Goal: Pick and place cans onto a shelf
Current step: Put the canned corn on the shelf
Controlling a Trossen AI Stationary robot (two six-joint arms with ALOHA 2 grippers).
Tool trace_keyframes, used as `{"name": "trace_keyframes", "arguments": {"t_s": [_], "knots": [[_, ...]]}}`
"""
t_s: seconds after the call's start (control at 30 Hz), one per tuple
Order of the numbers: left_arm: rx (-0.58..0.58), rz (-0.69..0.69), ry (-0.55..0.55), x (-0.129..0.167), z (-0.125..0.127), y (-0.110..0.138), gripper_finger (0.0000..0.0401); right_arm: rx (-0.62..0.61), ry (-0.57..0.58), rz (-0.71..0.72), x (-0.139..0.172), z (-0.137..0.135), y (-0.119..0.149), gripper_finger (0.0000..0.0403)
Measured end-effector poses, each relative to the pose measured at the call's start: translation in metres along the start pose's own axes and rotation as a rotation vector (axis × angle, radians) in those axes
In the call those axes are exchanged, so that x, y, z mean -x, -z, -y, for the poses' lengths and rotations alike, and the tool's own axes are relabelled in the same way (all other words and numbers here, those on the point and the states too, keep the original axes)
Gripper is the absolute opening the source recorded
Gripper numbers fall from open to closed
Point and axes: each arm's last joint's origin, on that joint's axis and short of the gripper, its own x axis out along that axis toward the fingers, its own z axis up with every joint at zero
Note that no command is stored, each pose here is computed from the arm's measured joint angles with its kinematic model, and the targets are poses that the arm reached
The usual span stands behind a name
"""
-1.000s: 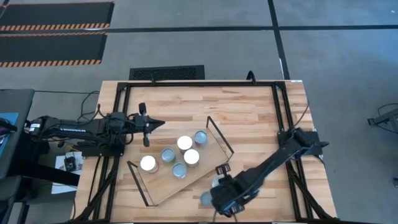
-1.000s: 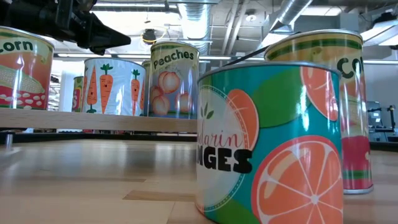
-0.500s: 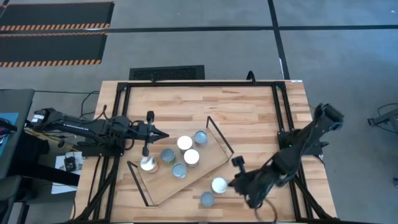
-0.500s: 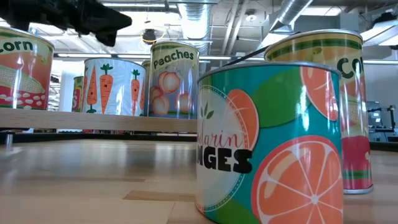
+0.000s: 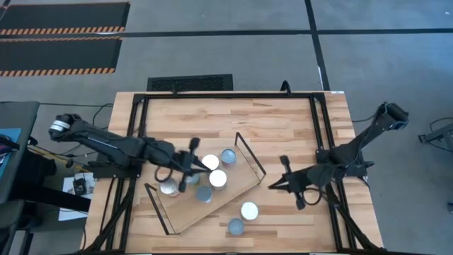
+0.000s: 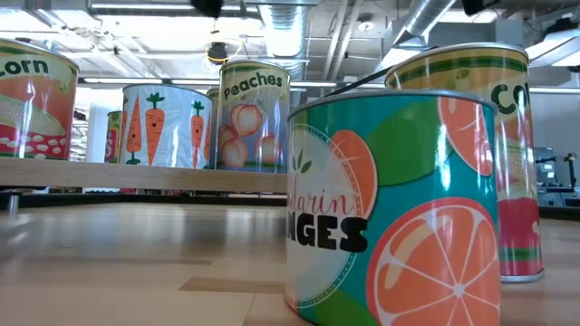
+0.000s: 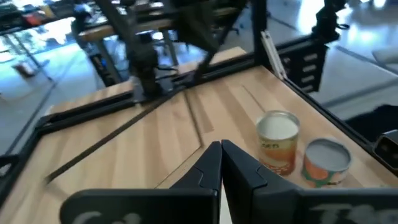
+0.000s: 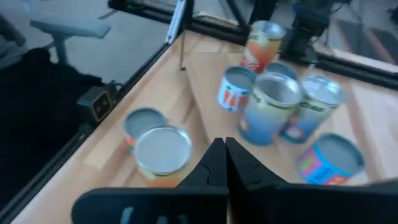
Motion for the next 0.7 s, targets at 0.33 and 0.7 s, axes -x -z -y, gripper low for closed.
{"name": "trace_keyframes", "arguments": {"t_s": [0.33, 0.7], "knots": [[-0.145, -0.191, 0.15, -0.078, 0.041, -0.012, 0.0, 0.016, 0.13, 0.089, 0.023, 0.014, 0.02, 0.0004], [-0.15, -0.326, 0.242, -0.138, 0.071, -0.018, 0.0, 0.021, 0.187, 0.096, 0.025, 0.021, 0.03, 0.0007]]}}
